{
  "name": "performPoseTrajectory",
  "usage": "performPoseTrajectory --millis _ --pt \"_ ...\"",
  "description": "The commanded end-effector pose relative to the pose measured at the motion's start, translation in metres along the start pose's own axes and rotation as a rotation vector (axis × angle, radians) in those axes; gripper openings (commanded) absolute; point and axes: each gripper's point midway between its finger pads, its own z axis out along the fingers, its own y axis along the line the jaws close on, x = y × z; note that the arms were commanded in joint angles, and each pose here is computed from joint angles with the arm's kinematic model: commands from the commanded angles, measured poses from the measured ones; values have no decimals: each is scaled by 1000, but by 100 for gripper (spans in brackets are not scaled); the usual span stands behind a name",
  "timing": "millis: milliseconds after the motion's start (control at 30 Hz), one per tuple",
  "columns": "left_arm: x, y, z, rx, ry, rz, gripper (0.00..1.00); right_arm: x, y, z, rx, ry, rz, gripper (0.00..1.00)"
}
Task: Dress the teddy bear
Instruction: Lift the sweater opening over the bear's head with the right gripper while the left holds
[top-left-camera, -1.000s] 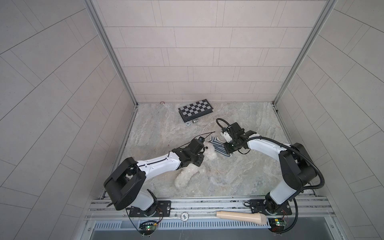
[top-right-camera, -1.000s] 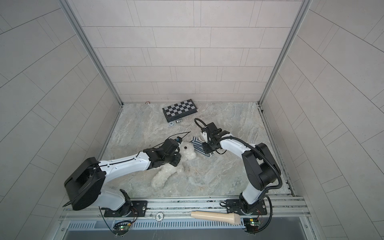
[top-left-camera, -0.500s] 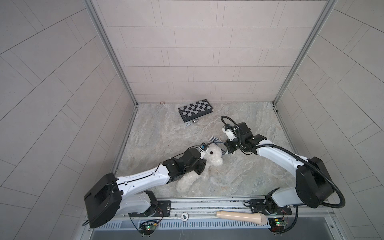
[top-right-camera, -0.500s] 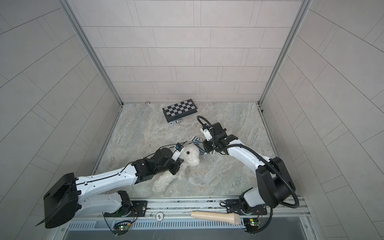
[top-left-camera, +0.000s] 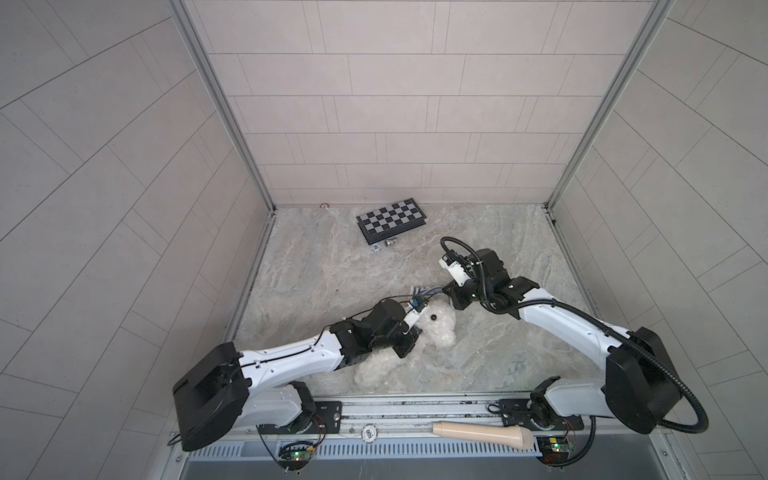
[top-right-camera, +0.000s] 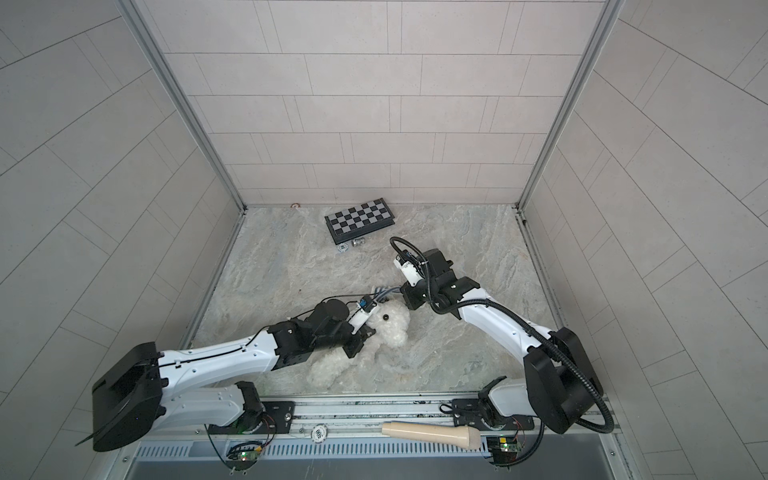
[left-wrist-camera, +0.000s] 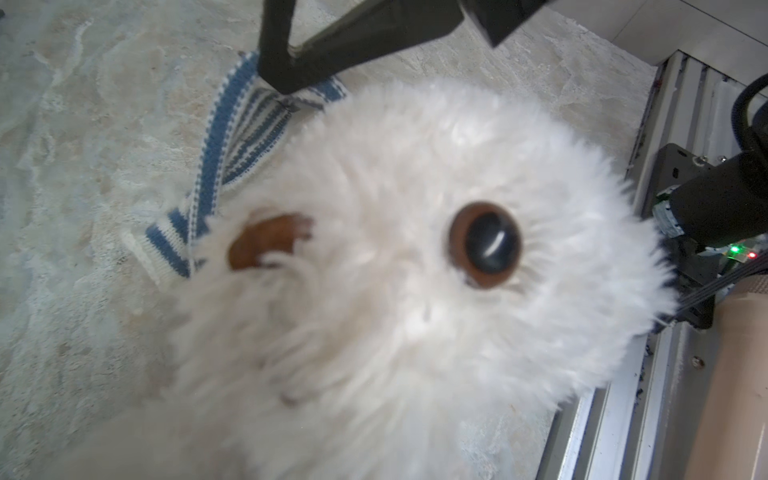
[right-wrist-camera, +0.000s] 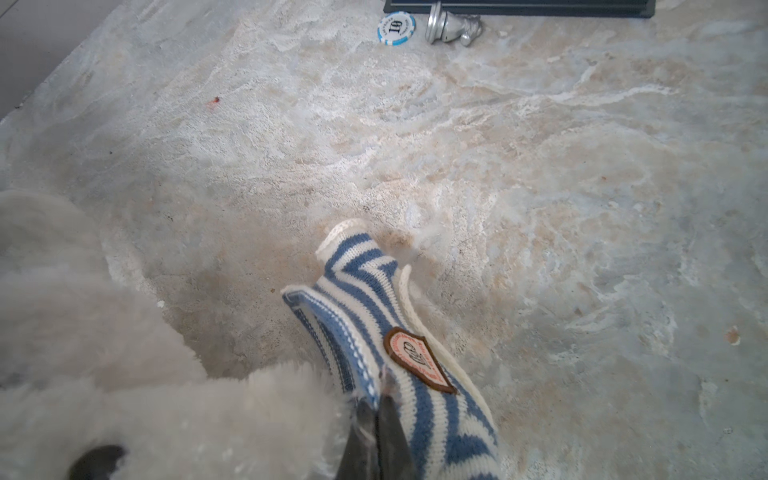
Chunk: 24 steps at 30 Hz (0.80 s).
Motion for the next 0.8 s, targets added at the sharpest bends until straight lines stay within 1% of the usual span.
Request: performPoseTrajectory --millis 0,100,167,333,500,767 --pt "-1 -7 0 34 -21 23 0 -12 10 -10 -28 -57 -58 0" --pt "-1 -2 0 10 -24 15 0 -15 20 -16 -61 -83 -88 0" --pt "-3 6 -1 -38 -33 6 0 -17 28 -21 -92 -104 -116 0" --pt "-9 18 -6 -115 -67 -1 0 -21 45 -33 -144 -192 -157 0" --pt "-15 26 -12 -162 -104 0 0 -23 57 -42 -180 -215 -171 0" --pt "-15 39 -16 -237 -119 -4 0 -26 79 -49 -238 -240 -221 0"
